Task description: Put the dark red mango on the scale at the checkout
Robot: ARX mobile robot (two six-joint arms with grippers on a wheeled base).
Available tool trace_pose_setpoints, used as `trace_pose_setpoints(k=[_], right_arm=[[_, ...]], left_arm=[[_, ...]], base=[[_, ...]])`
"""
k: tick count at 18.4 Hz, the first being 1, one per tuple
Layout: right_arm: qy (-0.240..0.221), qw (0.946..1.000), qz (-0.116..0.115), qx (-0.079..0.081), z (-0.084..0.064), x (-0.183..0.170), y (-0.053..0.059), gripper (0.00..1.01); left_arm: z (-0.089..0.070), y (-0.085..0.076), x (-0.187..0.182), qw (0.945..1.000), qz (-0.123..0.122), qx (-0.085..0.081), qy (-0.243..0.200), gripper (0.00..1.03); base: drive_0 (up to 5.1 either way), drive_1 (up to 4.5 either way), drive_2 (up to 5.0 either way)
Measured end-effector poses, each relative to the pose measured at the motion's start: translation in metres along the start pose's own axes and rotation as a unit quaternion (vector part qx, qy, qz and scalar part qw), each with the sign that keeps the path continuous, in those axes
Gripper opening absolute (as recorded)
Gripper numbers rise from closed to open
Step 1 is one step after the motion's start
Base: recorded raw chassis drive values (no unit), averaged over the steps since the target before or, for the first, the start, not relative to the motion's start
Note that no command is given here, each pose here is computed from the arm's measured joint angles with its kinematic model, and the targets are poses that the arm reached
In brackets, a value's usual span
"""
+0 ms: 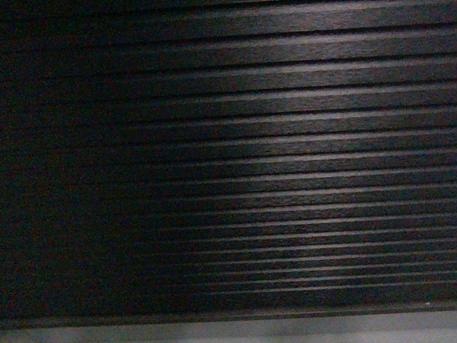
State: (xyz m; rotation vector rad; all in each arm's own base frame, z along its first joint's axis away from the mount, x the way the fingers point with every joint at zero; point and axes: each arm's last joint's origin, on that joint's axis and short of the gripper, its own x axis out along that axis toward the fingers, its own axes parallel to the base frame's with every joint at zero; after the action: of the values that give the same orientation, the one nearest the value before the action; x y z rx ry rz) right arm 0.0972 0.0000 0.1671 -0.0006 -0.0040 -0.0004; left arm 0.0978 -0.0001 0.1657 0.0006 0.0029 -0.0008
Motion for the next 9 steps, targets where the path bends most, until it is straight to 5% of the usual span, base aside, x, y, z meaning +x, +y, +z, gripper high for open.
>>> trace_pose_setpoints(k=[9], right_arm=[[0.000, 1.0000, 0.000, 0.000, 0.0000, 0.0000, 0.0000, 0.98]], left_arm=[[-0.0001, 0.0000, 0.0000, 1.0000, 0.000, 0.000, 0.000, 0.98]], base=[[0.0, 0.00, 0.0]])
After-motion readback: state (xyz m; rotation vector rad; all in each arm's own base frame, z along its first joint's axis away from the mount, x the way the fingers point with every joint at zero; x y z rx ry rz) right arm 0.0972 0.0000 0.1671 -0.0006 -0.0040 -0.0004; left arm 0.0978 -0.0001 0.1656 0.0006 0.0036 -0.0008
